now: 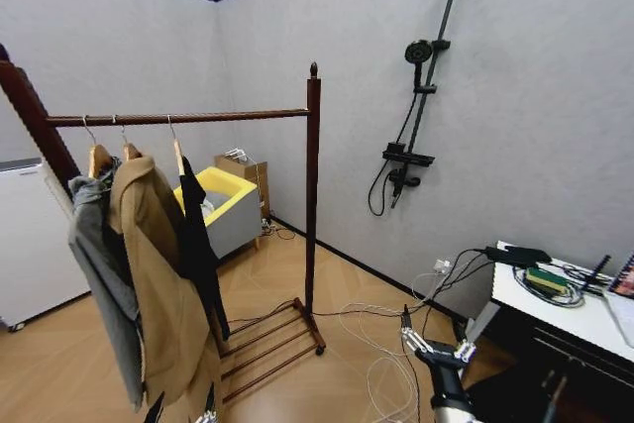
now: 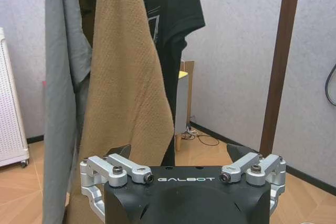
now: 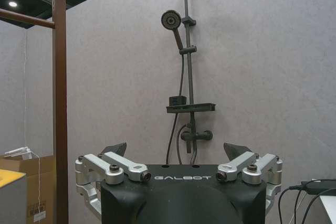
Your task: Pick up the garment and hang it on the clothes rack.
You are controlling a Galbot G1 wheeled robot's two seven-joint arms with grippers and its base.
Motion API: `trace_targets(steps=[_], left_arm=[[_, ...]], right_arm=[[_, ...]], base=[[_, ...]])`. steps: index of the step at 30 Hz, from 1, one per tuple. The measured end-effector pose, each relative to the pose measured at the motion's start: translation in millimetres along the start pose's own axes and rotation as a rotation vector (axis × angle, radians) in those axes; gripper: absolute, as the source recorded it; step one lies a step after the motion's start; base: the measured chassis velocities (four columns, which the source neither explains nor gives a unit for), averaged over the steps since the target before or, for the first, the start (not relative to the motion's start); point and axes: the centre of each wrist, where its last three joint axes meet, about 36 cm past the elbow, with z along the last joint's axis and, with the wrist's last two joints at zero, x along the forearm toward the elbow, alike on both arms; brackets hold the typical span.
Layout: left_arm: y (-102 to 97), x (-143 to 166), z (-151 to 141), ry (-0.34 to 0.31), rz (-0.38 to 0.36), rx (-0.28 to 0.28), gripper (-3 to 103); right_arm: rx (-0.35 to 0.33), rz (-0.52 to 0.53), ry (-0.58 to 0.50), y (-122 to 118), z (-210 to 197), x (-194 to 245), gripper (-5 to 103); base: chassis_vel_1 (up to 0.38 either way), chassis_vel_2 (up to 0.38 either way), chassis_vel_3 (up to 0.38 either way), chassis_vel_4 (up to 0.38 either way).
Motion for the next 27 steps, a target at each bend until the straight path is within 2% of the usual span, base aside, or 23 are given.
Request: trace_targets(steps=[27], left_arm=[[0.1,0.0,0.0,0.0,-0.001,0.0,100]], right_arm=[[-0.003,0.01,0.003,1.9,16.1,15.3,100]], base=[[0.007,0.007,-0.01,-0.007]])
